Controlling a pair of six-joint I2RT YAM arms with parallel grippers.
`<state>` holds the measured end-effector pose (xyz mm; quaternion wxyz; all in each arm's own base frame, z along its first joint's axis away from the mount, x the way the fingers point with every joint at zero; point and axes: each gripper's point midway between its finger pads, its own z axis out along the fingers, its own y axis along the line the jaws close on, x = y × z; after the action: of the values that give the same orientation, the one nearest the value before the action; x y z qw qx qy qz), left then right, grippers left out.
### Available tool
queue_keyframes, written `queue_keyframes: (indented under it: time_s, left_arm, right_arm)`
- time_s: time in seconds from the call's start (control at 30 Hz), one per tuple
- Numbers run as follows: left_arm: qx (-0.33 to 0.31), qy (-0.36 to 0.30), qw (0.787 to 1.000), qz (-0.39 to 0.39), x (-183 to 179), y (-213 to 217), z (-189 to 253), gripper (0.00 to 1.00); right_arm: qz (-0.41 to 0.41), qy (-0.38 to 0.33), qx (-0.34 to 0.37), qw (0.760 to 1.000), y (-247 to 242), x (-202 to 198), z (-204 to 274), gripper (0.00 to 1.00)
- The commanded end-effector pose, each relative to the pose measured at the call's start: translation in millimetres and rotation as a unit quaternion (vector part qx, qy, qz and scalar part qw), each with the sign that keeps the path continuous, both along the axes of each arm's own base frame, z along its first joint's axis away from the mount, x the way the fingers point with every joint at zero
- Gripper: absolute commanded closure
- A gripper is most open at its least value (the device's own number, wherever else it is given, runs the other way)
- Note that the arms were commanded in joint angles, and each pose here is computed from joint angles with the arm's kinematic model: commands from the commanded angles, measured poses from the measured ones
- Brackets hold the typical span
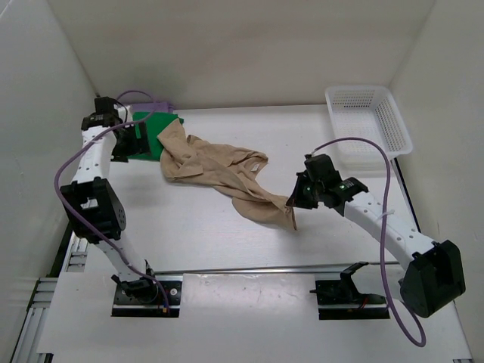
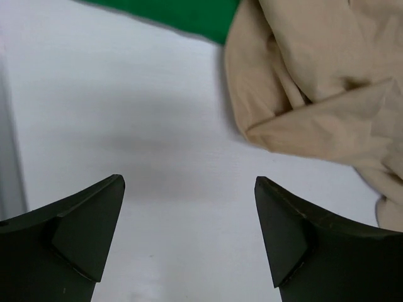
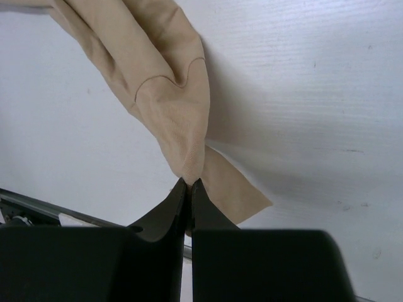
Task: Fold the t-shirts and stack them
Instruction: Flatten out the tshirt
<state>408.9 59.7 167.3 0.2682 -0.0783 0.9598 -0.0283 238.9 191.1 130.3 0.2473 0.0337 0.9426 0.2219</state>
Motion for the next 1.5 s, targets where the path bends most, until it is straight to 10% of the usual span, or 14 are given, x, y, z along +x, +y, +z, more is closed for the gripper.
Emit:
queue_keyframes:
  time_s: [0.0,0.3,0.6,0.97,1.47]
  left_arm:
    - [-0.077,0.013,0.995,-0.06,0.1,-45.0,-10.2,0.06]
    - [0.063,0.001,0.978,-0.2,0.1,-172.6,-30.4,0.11]
    - [0.217,-0.007,0.962,-0.165,29.2,-172.3,-67.2,0.35]
    - [0.225,0.007,0.959,-0.17,34.4,-177.0,-86.0,0.46]
    - [0.129,0.028,0.964,-0.229,21.7,-213.7,-85.1,0.24]
  right_arm:
    - [0.017,-0.001,0.002,1.0,-1.2,-6.6,-6.2,1.0]
    - [0.006,0.022,-0.006,1.0,-6.4,-18.9,-28.1,1.0]
    - [-0.006,0.029,-0.005,1.0,-13.2,-17.3,-34.0,1.0]
    - [-0.012,0.022,0.004,1.0,-18.1,-13.4,-28.7,1.0]
    - [-0.017,0.033,-0.003,0.999,-28.0,-17.0,-32.9,1.0]
